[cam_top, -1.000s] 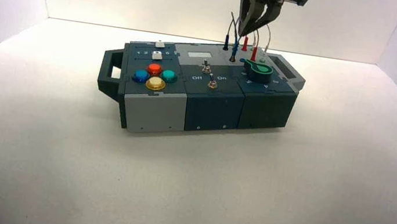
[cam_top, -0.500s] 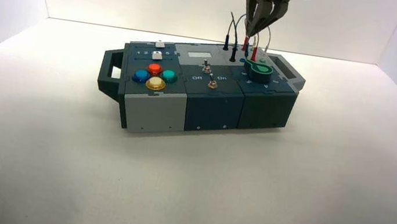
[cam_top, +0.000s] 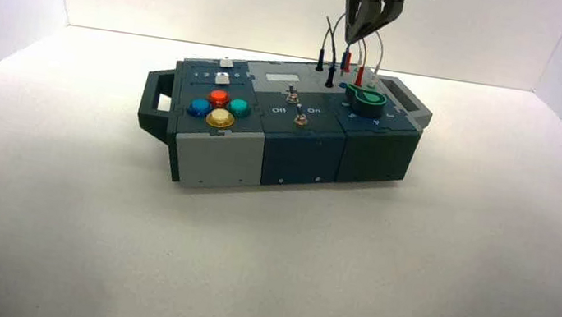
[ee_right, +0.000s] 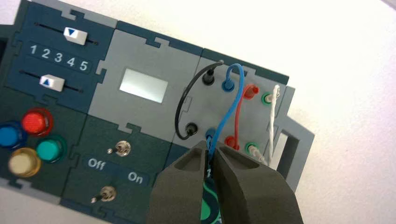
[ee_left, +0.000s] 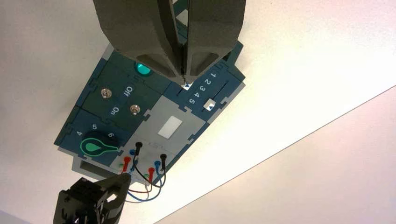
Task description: Insert the blue wire.
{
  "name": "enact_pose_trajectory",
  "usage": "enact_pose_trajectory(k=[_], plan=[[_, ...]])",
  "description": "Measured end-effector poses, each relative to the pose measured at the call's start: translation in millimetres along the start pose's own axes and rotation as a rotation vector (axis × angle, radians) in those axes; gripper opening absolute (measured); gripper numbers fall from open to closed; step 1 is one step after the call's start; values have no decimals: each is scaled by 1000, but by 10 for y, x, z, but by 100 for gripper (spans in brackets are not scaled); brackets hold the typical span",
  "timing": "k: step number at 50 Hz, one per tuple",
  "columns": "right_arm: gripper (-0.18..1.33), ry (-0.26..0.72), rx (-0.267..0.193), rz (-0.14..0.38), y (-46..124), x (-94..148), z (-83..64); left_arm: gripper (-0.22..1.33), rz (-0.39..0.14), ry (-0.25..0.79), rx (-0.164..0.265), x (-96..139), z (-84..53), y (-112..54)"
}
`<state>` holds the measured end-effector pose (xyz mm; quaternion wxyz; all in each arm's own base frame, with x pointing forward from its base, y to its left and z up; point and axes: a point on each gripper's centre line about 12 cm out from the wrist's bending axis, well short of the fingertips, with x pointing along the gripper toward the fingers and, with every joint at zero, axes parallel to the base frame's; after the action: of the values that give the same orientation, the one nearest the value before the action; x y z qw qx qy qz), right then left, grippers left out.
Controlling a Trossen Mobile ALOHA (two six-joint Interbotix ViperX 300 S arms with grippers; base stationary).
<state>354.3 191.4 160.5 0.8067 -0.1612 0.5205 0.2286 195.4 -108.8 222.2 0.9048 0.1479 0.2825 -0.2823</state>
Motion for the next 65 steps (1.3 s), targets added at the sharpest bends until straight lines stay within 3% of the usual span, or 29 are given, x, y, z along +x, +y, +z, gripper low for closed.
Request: enact_pose_trajectory(k=[42, 65], plan=[[-4, 14, 16, -5, -38, 77, -41, -16, 0, -2, 0, -5, -2, -1], [-3, 20, 60, 19, -13, 73, -51, -16, 2, -3, 1, -8, -1, 3]])
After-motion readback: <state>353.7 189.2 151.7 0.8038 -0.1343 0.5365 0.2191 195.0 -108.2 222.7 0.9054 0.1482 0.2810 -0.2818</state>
